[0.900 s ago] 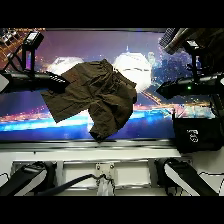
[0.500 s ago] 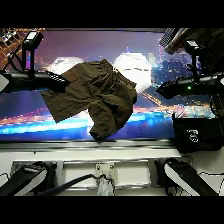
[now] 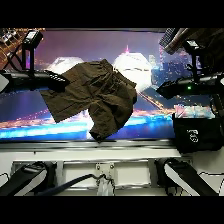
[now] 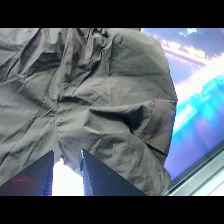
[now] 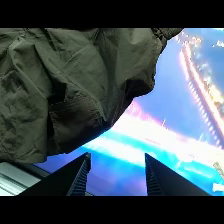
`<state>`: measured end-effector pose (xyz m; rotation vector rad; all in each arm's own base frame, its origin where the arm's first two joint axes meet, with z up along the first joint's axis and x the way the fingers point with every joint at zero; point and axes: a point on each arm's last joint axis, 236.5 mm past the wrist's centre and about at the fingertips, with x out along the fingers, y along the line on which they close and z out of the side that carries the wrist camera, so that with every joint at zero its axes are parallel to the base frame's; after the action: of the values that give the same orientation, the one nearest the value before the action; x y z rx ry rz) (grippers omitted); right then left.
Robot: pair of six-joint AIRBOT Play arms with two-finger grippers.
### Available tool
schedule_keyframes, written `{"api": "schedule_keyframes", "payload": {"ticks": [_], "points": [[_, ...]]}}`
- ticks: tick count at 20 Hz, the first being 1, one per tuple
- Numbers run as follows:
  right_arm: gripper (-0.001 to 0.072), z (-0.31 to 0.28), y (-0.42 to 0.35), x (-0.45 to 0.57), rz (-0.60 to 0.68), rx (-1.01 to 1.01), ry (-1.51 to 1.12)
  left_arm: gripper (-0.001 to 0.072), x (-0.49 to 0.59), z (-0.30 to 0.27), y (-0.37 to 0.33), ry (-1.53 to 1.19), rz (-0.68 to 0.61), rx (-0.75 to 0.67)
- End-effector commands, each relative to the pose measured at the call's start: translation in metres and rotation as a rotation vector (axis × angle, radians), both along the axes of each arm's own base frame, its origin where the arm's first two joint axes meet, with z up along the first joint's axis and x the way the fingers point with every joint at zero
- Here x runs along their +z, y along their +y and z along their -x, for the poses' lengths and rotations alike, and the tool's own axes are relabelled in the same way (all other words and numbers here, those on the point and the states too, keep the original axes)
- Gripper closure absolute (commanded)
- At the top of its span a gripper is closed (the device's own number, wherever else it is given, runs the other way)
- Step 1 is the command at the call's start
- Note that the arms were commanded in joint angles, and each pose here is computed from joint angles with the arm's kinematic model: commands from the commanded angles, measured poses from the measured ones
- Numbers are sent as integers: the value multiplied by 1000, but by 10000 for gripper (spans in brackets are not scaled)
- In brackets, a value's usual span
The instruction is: Fold the clothes and pants, and hang the long-sleeved shirts on hangers.
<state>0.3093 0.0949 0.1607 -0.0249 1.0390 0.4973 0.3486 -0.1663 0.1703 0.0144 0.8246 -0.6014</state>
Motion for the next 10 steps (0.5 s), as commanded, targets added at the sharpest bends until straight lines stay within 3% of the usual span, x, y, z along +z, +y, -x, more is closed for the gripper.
{"api": "schedule_keyframes", "payload": {"ticks": [1, 7, 9, 10], "points": [[321, 0, 0, 0, 0, 1, -1, 534, 2, 0, -2, -5, 12, -1], [321, -2, -3, 0, 40, 54, -34, 535, 0, 3, -3, 12, 9, -8], [321, -2, -3, 0, 40, 55, -34, 630, -11, 19, -2, 110, 11, -2], [321, -4, -3, 1, 40, 51, -43, 637, -21, 34, -4, 203, 28, 10]]}}
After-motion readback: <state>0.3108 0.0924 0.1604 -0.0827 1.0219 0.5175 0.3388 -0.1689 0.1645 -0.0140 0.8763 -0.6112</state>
